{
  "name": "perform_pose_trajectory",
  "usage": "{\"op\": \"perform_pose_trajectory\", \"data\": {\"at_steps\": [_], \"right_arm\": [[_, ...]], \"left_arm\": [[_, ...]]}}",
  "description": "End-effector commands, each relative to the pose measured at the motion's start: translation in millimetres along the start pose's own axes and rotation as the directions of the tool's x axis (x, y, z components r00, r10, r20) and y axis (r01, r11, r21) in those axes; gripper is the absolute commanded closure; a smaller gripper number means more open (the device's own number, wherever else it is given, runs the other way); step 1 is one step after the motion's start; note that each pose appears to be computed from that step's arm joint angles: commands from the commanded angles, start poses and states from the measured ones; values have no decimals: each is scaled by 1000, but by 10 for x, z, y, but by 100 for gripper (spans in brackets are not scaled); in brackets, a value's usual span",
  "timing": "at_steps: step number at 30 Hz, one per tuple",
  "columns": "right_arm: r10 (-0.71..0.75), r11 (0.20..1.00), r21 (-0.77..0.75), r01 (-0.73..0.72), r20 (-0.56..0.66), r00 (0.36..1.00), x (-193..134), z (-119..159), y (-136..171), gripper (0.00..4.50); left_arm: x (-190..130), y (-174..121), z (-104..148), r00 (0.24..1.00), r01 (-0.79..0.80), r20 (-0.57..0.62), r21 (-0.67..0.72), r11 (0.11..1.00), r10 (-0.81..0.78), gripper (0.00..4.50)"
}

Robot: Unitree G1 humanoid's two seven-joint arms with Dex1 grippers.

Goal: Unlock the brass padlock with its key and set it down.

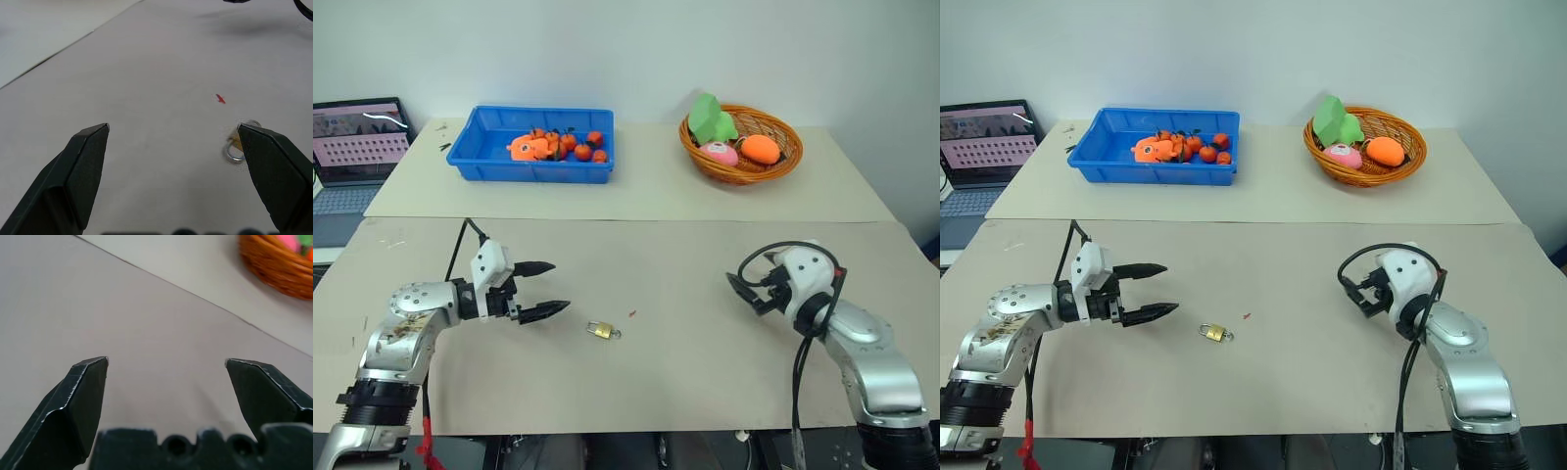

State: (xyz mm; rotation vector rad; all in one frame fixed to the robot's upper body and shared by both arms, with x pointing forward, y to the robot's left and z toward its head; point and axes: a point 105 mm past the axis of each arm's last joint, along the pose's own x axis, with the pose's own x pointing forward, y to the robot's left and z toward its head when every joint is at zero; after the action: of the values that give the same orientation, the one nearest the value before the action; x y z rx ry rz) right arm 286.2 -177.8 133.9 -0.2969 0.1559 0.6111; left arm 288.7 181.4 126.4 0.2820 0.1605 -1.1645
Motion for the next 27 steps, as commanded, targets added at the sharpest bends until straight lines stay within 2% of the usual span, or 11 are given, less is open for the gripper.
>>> {"op": "perform_pose_trajectory", "data": {"at_steps": [1,4,10,16,19,27], "right_arm": [[259,966,-7,-259,16,966,-142,104,405,0],[282,959,24,-282,-22,959,-202,2,461,0],[198,978,64,-197,-14,980,-238,-37,449,0],[133,988,81,-133,12,991,-332,42,497,0],[89,992,92,-91,20,996,-410,76,515,0],[-6,993,118,5,16,1000,-539,90,520,0]], "left_arm": [[11,-113,95,991,129,-30,119,984,-127,6],[39,-191,49,972,236,-60,149,960,-229,6],[259,-180,-9,925,379,-100,194,905,-366,6],[550,-94,-42,883,469,-115,241,849,-455,6],[695,-143,-99,849,528,-141,245,813,-509,6],[829,-217,-298,803,595,-196,234,769,-563,6]]}}
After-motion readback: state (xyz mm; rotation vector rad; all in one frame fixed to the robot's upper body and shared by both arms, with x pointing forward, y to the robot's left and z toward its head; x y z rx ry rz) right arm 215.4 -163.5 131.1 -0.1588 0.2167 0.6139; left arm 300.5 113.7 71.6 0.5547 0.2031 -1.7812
